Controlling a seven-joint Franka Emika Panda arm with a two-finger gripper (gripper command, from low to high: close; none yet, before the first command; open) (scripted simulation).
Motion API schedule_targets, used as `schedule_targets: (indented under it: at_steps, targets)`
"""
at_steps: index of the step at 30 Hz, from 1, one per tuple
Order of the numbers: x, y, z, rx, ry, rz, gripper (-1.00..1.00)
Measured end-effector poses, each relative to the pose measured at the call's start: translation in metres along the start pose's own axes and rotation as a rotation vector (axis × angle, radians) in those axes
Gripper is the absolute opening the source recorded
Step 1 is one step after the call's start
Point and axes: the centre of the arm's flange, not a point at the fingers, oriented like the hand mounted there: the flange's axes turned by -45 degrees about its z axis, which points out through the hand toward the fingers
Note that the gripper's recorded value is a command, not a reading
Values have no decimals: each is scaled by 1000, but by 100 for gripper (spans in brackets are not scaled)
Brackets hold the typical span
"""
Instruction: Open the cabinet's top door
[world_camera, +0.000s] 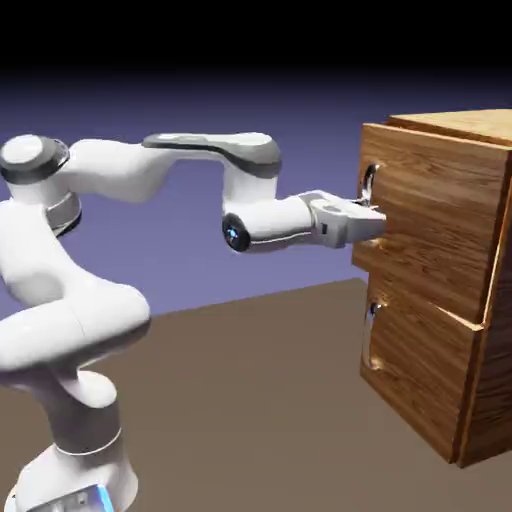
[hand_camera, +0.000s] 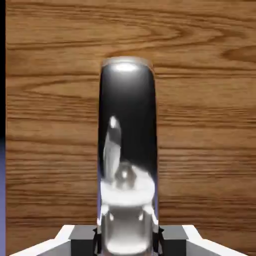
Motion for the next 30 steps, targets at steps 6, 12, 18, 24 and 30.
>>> schedule_targets:
  at_steps: [6,12,18,24,30]
  targets:
    - [0,24,-35,150,0,0,-100]
    - [0,52,-64,293,0,0,-100]
    - [0,85,-90,440,0,0,-100]
    - [0,125,-113,605,1,0,-100]
    - [0,168,-129,766,1,0,-100]
